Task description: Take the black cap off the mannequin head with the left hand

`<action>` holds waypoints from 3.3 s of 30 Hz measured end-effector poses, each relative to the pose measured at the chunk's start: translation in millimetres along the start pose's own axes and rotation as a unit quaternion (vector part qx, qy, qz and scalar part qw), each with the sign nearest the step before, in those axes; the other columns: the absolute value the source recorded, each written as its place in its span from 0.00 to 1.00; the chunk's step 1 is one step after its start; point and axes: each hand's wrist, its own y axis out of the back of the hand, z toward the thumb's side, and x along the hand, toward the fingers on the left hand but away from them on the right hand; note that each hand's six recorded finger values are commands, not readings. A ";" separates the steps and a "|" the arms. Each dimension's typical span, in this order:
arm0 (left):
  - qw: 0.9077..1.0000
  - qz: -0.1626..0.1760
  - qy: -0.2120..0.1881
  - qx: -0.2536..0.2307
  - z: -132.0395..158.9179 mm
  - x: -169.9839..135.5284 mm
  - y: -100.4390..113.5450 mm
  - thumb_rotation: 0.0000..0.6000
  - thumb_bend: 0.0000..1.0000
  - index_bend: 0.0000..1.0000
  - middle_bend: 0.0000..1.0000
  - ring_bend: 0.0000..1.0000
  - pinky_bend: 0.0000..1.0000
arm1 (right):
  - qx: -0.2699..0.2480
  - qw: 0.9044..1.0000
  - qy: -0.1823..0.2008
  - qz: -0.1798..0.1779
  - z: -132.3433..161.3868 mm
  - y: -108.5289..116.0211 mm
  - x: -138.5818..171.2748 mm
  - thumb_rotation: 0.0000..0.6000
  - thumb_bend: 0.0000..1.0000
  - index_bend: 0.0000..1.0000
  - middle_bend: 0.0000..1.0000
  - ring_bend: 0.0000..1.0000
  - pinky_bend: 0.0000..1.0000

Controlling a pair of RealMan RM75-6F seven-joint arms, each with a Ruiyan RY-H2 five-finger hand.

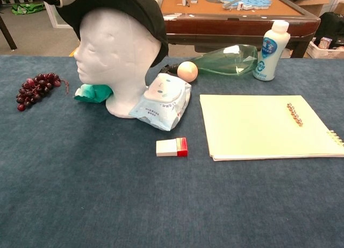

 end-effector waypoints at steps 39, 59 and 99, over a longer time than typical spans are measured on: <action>0.994 0.055 0.089 0.032 -46.9 55.2 31.4 1.00 0.60 0.62 0.78 0.65 0.72 | 0.006 1.000 -0.006 0.011 -0.9 -5.7 -4.5 1.00 0.00 0.11 0.09 0.02 0.19; 0.976 0.097 0.142 0.134 -115.3 2.0 65.5 1.00 0.60 0.62 0.78 0.65 0.72 | 0.010 1.000 -0.007 0.013 -0.4 -7.7 -4.9 1.00 0.00 0.11 0.09 0.02 0.19; 0.979 -0.063 0.090 0.174 -121.1 -187.5 -20.8 1.00 0.60 0.60 0.75 0.62 0.72 | 0.020 1.000 -0.008 0.023 2.3 -14.2 -7.6 1.00 0.00 0.11 0.09 0.02 0.19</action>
